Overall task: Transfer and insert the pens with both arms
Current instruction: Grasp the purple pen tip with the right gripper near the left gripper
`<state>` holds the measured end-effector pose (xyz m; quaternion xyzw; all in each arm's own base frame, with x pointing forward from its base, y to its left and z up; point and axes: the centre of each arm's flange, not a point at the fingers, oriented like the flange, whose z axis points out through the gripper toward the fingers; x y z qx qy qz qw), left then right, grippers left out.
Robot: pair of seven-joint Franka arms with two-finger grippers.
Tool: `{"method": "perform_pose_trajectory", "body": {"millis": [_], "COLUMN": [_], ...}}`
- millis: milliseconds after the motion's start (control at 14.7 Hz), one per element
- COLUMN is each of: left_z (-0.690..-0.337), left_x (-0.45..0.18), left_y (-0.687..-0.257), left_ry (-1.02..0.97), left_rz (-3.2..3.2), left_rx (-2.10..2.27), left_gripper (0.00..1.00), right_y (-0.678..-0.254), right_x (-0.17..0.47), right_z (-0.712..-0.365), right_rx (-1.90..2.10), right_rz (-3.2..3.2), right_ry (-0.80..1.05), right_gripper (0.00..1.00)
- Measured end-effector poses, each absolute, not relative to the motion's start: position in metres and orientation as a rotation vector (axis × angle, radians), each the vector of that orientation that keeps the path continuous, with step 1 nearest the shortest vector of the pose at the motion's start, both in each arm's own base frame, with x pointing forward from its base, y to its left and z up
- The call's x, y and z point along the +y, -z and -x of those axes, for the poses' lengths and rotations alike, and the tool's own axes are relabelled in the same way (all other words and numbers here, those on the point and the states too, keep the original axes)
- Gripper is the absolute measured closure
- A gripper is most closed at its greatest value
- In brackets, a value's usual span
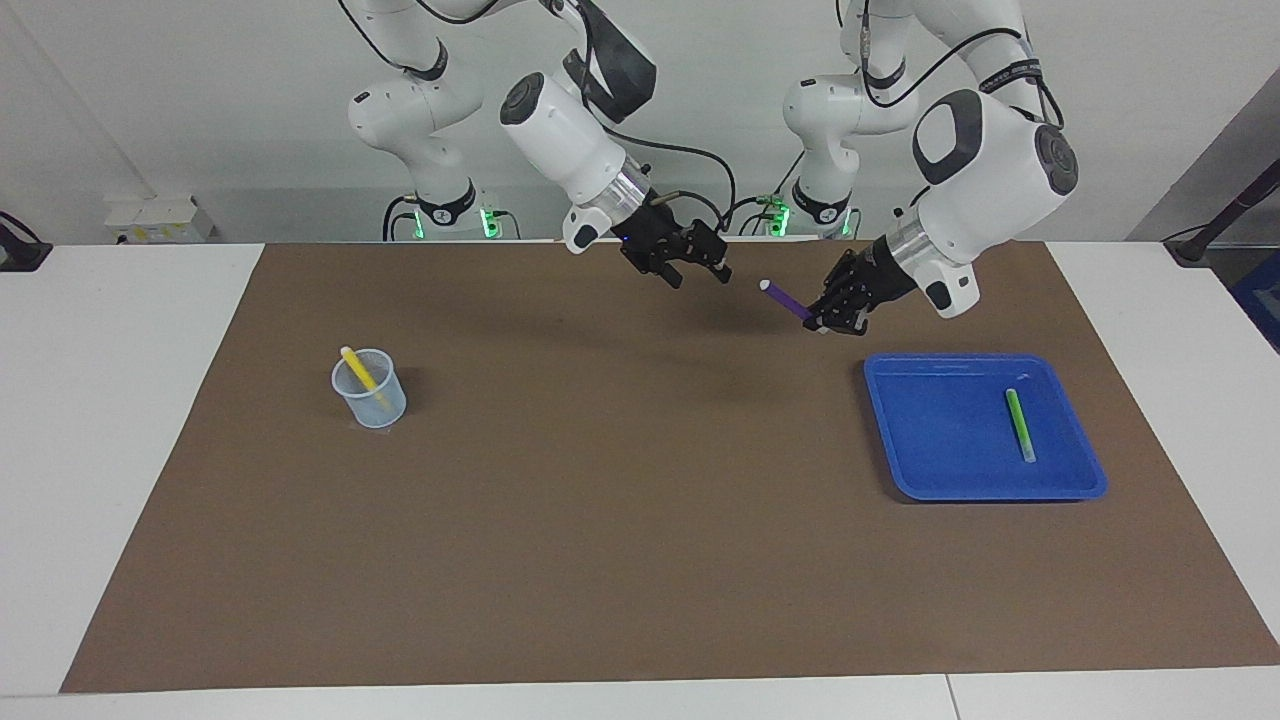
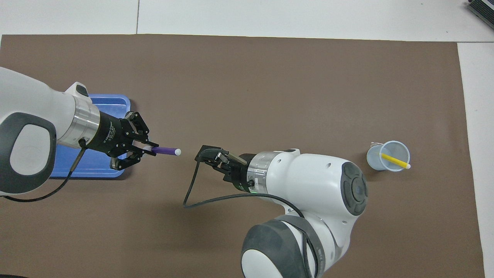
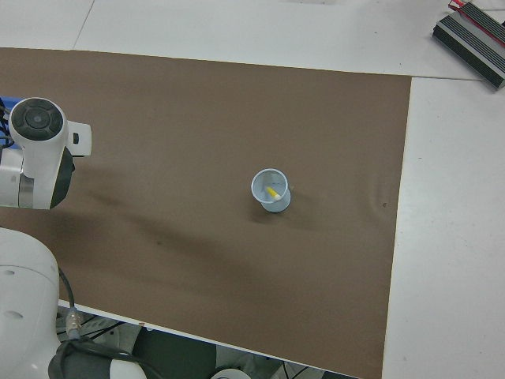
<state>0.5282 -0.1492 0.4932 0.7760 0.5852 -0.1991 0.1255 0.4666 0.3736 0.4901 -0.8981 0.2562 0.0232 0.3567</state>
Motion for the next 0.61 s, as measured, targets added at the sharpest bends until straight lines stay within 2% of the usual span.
{"method": "perform_pose_trajectory", "body": {"millis": [341, 409, 545, 613], "left_z": [-0.519, -0.519, -0.517, -0.516], "left_x": [-0.155, -0.156, -0.161, -0.164], "left_y": [-0.496, -0.497, -0.497, -0.497], "left_ry": [0.565, 0.564, 0.568, 0.570], "left_rz": [-2.253, -2.252, -2.254, -2.253], "left_rx": [1.719, 1.721, 1.724, 1.728], "left_gripper": [0.83, 0.83, 0.83, 0.83], "right_y": [-0.528, -0.529, -0.523, -0.516], "right_x": [0.400, 0.408, 0.427, 0.433], "right_z": [-0.476, -0.475, -0.469, -0.468], "right_rx": [0.610, 0.601, 0.588, 0.588], "right_rz": [2.250, 2.238, 2.224, 2.227], "right_ry": [0.020, 0.042, 0.080, 0.084], "right_gripper": [0.00, 0.07, 0.10, 0.16]}}
